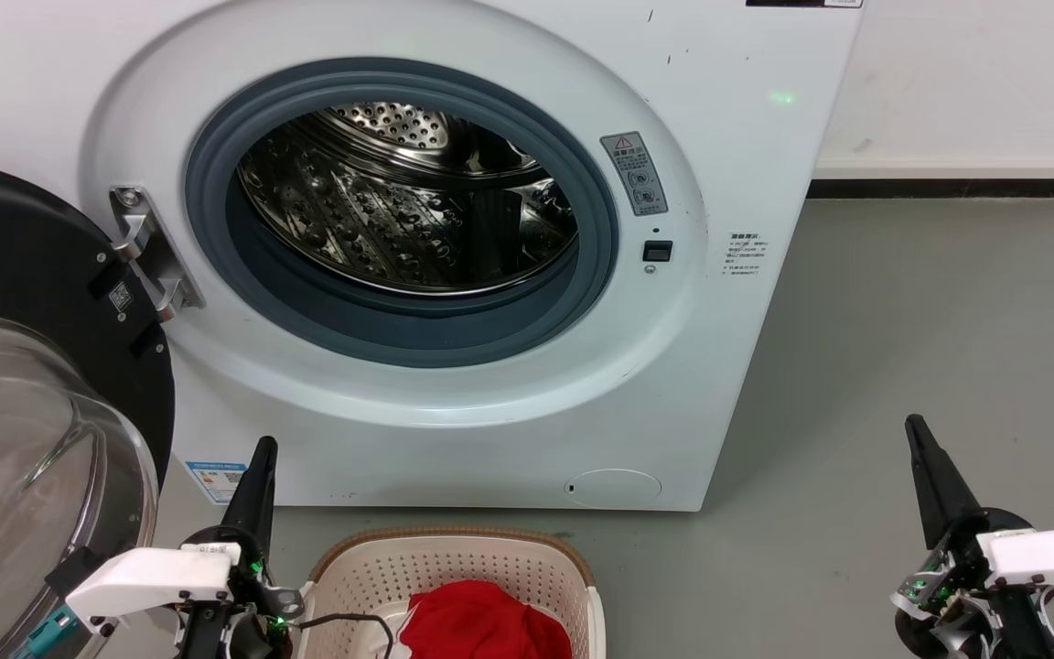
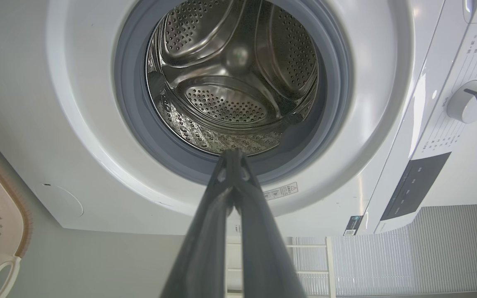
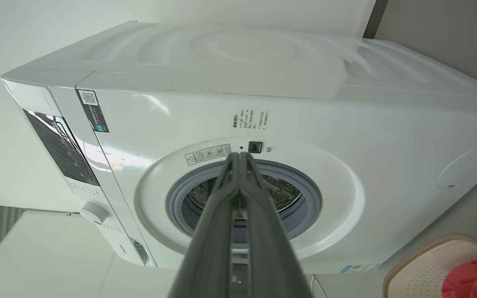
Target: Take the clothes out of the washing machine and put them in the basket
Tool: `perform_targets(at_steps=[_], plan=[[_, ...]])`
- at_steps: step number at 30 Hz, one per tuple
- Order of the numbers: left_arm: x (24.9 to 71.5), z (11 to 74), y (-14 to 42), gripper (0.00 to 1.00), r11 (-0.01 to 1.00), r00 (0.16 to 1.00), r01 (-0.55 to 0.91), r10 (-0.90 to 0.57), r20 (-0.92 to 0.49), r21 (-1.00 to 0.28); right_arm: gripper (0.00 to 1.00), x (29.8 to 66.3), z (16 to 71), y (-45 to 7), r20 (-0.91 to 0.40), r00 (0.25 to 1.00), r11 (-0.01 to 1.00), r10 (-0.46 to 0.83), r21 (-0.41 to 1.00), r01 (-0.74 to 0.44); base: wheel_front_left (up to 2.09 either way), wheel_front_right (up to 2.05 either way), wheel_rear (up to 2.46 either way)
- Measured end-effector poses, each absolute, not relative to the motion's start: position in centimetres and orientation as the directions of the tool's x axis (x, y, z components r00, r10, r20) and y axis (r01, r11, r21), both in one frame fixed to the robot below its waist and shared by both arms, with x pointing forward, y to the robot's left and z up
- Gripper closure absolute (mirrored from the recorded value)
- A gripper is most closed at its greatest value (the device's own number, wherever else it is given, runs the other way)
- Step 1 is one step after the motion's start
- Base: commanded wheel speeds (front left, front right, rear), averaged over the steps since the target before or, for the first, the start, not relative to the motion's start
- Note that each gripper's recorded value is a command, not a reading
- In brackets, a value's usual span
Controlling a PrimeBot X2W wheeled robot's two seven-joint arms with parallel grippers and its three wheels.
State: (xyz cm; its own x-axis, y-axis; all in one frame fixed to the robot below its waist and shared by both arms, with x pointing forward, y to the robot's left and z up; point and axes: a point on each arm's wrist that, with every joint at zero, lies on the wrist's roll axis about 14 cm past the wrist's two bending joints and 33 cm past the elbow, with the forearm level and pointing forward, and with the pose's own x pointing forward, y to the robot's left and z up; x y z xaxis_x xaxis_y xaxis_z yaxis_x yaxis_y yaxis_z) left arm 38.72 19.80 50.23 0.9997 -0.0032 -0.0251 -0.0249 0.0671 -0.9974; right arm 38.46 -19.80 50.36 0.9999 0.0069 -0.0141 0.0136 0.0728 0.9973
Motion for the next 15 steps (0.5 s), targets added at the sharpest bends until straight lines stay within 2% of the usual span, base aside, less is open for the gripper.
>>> perform_targets(at_steps=[15], plan=[[38.79,50.47,20.04,1.00,-0.002,1.000,-0.008,0.001,-0.008,-1.000,1.00,38.73,50.43,-20.08,-0.010,1.000,-0.002,-0.003,1.000,0.010,0.00,0.00,0.00]])
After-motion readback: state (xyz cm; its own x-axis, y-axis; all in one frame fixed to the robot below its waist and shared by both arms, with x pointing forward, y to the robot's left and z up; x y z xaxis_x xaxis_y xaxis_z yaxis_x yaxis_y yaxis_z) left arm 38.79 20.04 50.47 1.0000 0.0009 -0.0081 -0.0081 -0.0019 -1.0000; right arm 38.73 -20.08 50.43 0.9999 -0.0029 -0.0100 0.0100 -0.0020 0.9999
